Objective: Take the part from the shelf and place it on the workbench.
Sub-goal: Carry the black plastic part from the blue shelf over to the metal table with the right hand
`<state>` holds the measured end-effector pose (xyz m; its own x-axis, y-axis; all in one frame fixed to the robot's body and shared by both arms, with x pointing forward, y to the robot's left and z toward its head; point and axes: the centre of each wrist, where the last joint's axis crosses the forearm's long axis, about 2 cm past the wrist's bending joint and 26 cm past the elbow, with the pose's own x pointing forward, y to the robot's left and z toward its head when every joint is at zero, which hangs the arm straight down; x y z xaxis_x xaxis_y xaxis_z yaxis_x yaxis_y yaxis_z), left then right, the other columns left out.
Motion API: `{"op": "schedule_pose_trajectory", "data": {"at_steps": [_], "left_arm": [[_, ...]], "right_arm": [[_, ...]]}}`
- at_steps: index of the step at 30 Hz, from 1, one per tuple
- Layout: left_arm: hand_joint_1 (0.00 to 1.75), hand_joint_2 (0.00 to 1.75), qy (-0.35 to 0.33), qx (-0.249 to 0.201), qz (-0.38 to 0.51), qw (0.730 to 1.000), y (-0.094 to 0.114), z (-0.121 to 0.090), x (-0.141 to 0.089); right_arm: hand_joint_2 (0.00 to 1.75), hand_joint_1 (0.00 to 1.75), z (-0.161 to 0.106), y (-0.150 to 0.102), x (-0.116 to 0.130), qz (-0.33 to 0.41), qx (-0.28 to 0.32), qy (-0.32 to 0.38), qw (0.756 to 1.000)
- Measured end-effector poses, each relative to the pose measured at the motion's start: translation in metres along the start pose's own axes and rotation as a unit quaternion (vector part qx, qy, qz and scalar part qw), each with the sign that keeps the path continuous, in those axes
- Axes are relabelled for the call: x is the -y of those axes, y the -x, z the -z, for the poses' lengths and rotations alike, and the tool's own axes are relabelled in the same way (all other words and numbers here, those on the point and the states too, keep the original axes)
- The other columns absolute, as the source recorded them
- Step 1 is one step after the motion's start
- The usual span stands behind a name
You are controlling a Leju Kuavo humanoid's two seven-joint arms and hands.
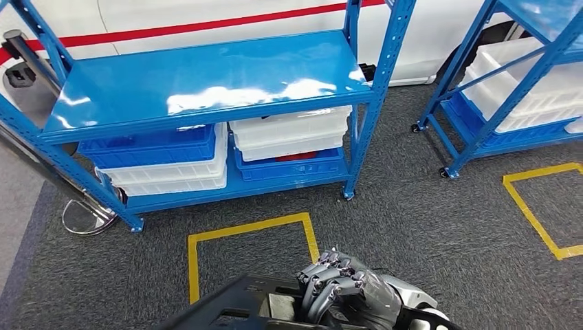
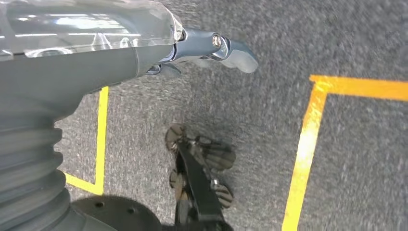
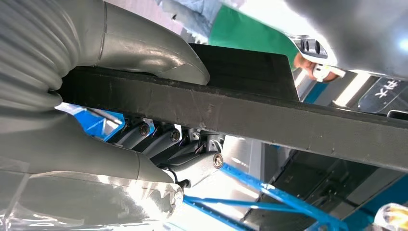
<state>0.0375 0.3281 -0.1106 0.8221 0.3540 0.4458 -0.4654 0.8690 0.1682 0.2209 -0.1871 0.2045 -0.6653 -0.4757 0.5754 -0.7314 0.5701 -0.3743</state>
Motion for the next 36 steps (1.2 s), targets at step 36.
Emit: {"op": "schedule_pose_trajectory", "data": {"at_steps": [36], "left_arm": [[0.0, 1.75, 0.012, 0.014, 0.064, 0.998, 0.0, 0.001, -0.009]], "right_arm": [[1.75, 1.61, -0.017, 0.038, 0.029, 0.019, -0.05, 0.061, 0.997]]}}
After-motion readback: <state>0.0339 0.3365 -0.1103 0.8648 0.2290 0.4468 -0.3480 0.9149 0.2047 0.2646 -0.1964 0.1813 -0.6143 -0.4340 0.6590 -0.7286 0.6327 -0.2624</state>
